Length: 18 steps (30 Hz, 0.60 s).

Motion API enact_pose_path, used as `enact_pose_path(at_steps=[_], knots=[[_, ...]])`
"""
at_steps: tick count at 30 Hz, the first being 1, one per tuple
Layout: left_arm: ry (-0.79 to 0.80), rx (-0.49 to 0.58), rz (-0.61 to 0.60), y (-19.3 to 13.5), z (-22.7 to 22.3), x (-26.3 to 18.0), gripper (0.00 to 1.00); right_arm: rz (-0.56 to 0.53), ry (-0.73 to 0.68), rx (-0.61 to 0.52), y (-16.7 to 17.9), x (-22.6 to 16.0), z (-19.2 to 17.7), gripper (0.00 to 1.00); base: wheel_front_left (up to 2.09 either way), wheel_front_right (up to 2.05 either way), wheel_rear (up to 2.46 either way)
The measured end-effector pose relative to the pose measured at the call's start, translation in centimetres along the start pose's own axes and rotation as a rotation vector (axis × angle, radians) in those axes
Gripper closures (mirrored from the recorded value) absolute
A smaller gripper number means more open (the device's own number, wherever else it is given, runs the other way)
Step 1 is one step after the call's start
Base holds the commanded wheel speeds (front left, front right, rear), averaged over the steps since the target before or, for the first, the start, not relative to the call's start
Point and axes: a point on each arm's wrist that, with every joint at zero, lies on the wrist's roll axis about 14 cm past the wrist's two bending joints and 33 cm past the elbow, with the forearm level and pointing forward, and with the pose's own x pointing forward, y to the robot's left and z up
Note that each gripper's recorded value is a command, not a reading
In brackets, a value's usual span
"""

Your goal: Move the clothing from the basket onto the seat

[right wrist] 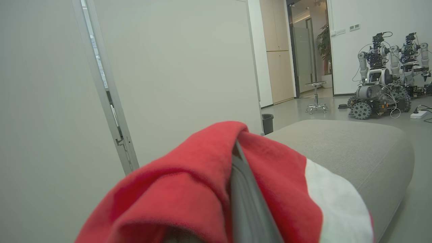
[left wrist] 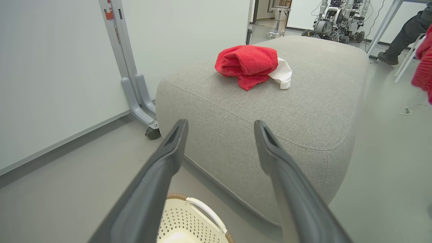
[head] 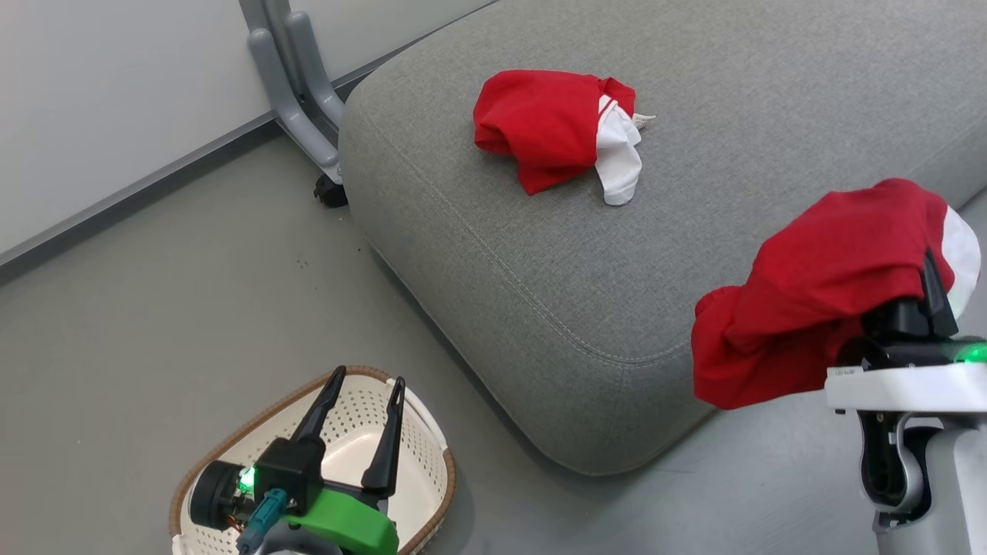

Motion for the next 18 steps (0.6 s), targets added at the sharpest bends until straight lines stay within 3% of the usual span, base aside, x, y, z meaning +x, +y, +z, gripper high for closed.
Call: enact_pose_path(at_steps=[9,18], knots=[[-0.002,-0.016,-0.006,0.6,-0.6,0.5,0.00,0.089,-0.059,-0.063,1.4,5.3,1.5,1.00,0.00,0.00,0.00],[-0.085,-0.049,-0.042,2.4,0.5,3.0,0.00,0.172,-0.172,-0.114,4.4,14.4,3.5,1.00,0.00,0.00,0.00]])
